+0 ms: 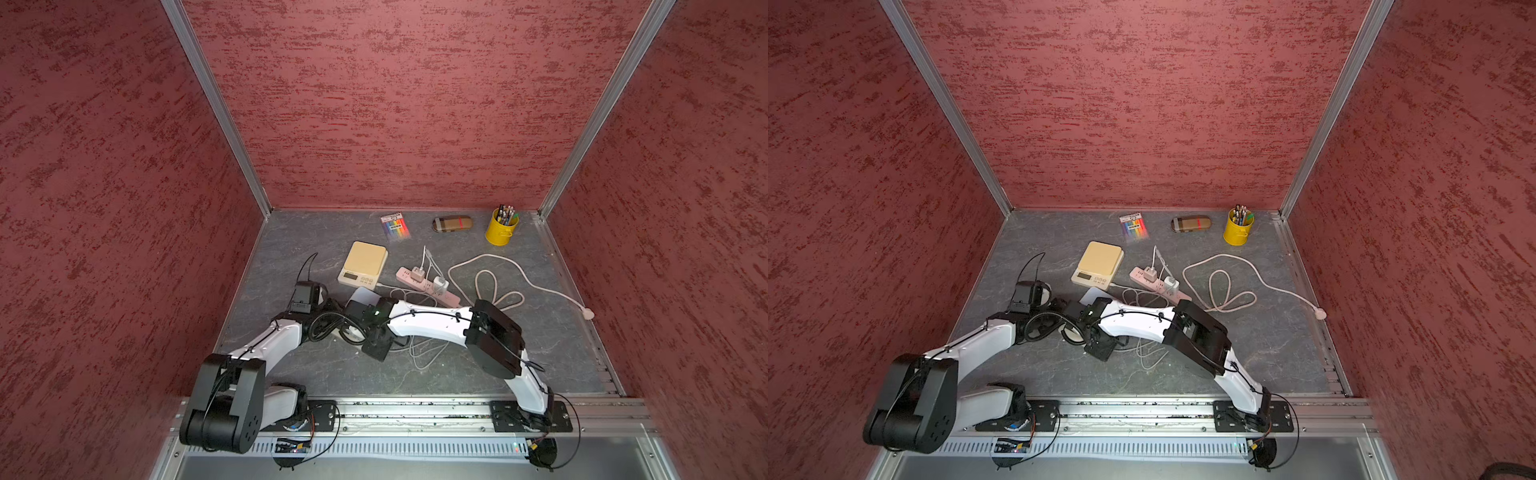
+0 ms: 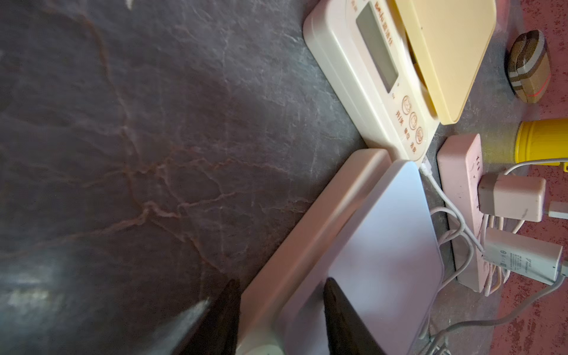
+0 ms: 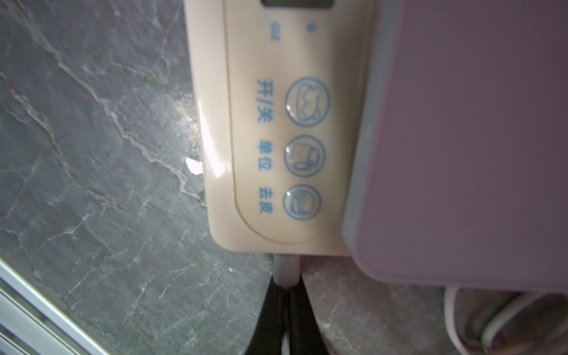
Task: Charge the electronic scale
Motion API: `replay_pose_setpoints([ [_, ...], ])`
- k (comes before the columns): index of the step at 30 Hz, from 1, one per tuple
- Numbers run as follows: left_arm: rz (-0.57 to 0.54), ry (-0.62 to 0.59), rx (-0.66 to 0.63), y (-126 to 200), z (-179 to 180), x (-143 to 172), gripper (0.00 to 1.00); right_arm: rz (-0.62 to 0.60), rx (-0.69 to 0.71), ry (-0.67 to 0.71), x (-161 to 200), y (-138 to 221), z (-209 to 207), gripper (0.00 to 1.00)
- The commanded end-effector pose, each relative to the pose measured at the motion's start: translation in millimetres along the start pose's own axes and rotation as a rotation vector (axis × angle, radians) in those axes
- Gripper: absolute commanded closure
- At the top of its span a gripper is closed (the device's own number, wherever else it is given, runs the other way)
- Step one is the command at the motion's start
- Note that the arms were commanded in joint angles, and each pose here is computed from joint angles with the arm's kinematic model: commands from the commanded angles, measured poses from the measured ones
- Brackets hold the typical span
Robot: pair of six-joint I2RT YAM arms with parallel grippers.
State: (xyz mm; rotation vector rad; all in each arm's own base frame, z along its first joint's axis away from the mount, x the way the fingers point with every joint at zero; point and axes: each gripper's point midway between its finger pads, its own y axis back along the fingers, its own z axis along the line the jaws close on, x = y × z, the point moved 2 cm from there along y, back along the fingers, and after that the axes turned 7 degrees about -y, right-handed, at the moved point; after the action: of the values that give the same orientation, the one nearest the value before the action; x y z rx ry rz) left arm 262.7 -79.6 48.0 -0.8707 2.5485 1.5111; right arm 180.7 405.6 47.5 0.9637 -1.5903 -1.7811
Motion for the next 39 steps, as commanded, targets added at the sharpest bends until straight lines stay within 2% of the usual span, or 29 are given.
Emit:
replay_pose_setpoints([
  [1, 0.461, 0.146, -0.021, 7.2, 15.9, 110.3, 0.56, -0.53, -0.069, -0.081, -116.4, 60.3, 11.7, 0.88],
  [5, 0.443, 0.14, -0.018, 8.2, 14.5, 102.6, 0.55, -0.536, -0.045, -0.091, -113.3, 62.4, 7.1, 0.71],
  [12, 0.367, 0.114, -0.01, 18.9, 9.6, 70.1, 0.51, -0.529, -0.016, -0.103, -92.1, 72.6, -1.2, 0.56],
  [20, 0.235, 0.032, -0.046, 41.0, 2.6, 26.5, 0.44, -0.572, 0.074, -0.138, -41.2, 100.9, -27.3, 0.45],
  [25, 0.138, -0.039, -0.053, 62.2, -5.9, -5.6, 0.4, -0.644, 0.13, -0.127, -18.4, 126.1, -41.4, 0.41],
  [28, 0.04, -0.142, -0.039, 76.5, -17.1, -30.5, 0.37, -0.757, 0.272, -0.179, -8.4, 161.7, -67.4, 0.38],
  [29, -0.007, -0.182, -0.031, 81.4, -22.6, -40.7, 0.36, -0.815, 0.356, -0.216, -2.2, 178.3, -81.8, 0.34],
  [31, -0.093, -0.266, -0.017, 88.8, -32.2, -59.1, 0.32, -0.934, 0.494, -0.284, 12.8, 211.6, -106.8, 0.2],
  [32, -0.149, -0.311, -0.016, 91.8, -37.0, -71.3, 0.25, -0.995, 0.563, -0.317, 22.2, 226.7, -119.2, 0.1],
  [33, -0.184, -0.334, -0.024, 93.7, -39.3, -80.5, 0.02, -1.042, 0.615, -0.341, 30.1, 238.6, -129.8, 0.01],
  [36, -0.283, -0.399, -0.038, 99.6, -49.5, -112.3, 0.0, -1.168, 0.783, -0.398, 61.0, 270.5, -165.3, 0.01],
  [39, -0.355, -0.44, -0.063, 97.1, -53.0, -135.6, 0.0, -1.253, 0.905, -0.547, 101.6, 291.2, -207.7, 0.01],
])
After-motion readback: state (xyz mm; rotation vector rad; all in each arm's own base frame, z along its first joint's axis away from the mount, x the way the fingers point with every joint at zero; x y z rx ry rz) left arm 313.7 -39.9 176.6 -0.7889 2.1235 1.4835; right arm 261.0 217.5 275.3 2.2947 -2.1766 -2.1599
